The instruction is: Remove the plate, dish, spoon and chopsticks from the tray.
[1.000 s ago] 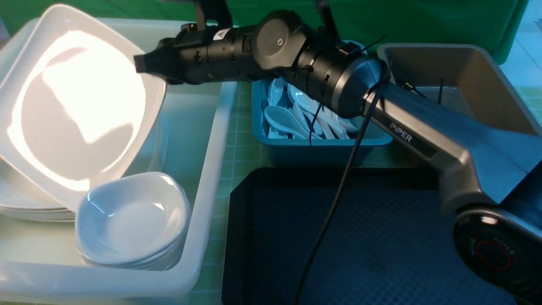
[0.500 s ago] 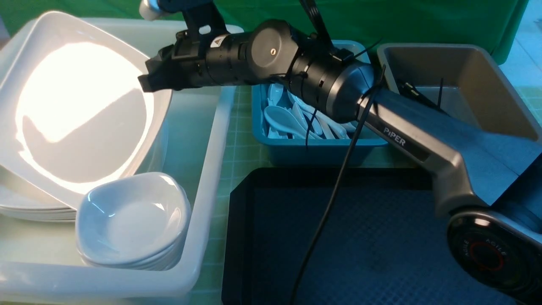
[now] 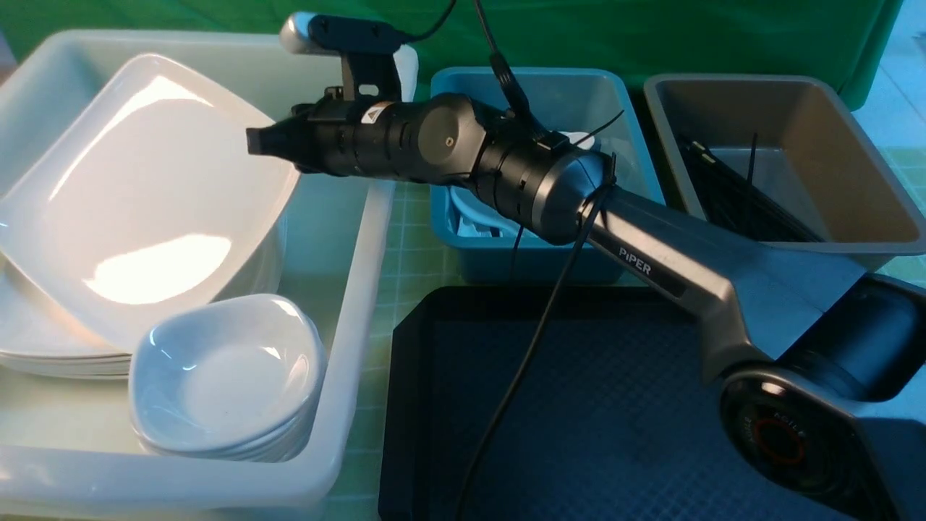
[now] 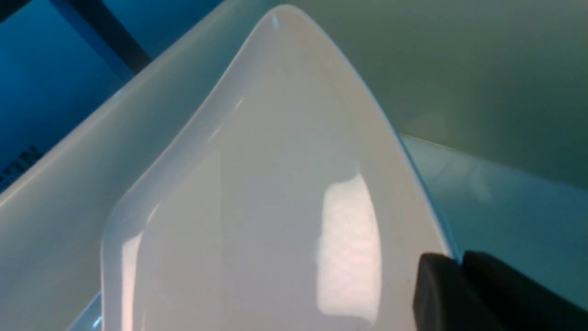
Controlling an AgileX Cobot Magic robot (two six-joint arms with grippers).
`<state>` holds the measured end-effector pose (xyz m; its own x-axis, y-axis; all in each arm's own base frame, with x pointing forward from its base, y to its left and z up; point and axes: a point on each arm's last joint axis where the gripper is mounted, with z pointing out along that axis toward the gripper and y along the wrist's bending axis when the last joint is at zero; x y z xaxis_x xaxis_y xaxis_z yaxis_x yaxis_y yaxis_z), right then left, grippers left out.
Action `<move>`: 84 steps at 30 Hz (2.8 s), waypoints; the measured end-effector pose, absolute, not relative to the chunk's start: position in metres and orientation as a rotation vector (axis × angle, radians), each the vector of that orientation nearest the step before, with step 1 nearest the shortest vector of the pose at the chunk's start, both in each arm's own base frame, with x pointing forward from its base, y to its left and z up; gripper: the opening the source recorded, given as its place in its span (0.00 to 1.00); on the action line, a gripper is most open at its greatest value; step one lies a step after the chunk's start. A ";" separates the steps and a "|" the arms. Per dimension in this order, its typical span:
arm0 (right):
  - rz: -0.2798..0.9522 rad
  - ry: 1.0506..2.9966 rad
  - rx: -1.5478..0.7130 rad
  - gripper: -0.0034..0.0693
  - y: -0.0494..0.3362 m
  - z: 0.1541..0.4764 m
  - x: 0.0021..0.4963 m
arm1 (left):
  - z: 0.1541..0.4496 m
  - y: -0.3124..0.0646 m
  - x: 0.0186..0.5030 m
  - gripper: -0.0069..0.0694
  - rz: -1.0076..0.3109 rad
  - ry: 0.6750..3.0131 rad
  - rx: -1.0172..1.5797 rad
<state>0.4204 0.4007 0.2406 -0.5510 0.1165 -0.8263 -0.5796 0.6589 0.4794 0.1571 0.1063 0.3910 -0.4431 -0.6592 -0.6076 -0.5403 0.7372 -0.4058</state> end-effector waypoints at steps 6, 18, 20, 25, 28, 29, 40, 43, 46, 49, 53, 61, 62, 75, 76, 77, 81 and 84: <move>0.971 1.966 -0.302 0.09 0.400 0.241 0.421 | 0.391 0.106 0.157 0.09 -0.191 2.147 -0.900; 0.898 1.982 -0.446 0.09 0.406 0.239 0.412 | 0.391 0.107 0.157 0.09 -0.191 2.146 -0.900; 0.878 1.976 -0.481 0.09 0.406 0.239 0.412 | 0.391 0.107 0.157 0.09 -0.191 2.146 -0.900; 0.841 2.002 -0.589 0.14 0.406 0.237 0.407 | 0.391 0.107 0.157 0.09 -0.190 2.146 -0.899; 0.821 2.023 -0.643 0.18 0.406 0.235 0.405 | 0.391 0.107 0.157 0.09 -0.187 2.149 -0.892; 0.818 2.033 -0.663 0.20 0.406 0.236 0.404 | 0.391 0.107 0.157 0.09 -0.186 2.149 -0.890; 0.798 2.076 -0.821 0.38 0.417 0.236 0.383 | 0.391 0.106 0.157 0.09 -0.187 2.153 -0.888; 0.806 2.105 -0.873 0.41 0.421 0.238 0.372 | 0.391 0.106 0.157 0.09 -0.185 2.154 -0.885; 0.821 2.136 -0.908 0.42 0.427 0.236 0.361 | 0.391 0.106 0.157 0.09 -0.185 2.154 -0.885; 0.834 2.165 -0.929 0.43 0.432 0.234 0.353 | 0.391 0.106 0.157 0.09 -0.188 2.159 -0.885; 0.846 2.203 -0.995 0.44 0.440 0.230 0.338 | 0.391 0.106 0.157 0.09 -0.183 2.167 -0.870; 0.791 2.157 -1.062 0.68 0.437 0.257 0.326 | 0.391 0.106 0.157 0.09 -0.182 2.170 -0.865; 0.791 2.155 -1.061 0.68 0.437 0.258 0.325 | 0.391 0.106 0.157 0.09 -0.182 2.170 -0.865; 0.611 2.111 -1.157 0.27 0.360 0.355 0.328 | 0.389 0.104 0.156 0.09 -0.194 2.190 -0.863; 0.599 2.109 -1.157 0.23 0.356 0.358 0.329 | 0.389 0.104 0.156 0.09 -0.194 2.190 -0.863; 0.559 2.111 -1.162 0.14 0.334 0.380 0.326 | 0.390 0.104 0.156 0.09 -0.199 2.188 -0.863; 0.484 2.083 -1.080 0.07 0.274 0.439 0.316 | 0.390 0.101 0.159 0.09 -0.207 2.192 -0.840; 0.403 2.024 -0.972 0.06 0.227 0.481 0.305 | 0.390 0.091 0.165 0.09 -0.233 2.212 -0.772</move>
<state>0.3050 0.2273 0.4812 -0.3523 -0.4905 -0.7970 -0.7583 0.6487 -0.0640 0.1651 0.0915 0.3904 -0.5222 -0.5956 -0.6103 -0.4556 0.7998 -0.3907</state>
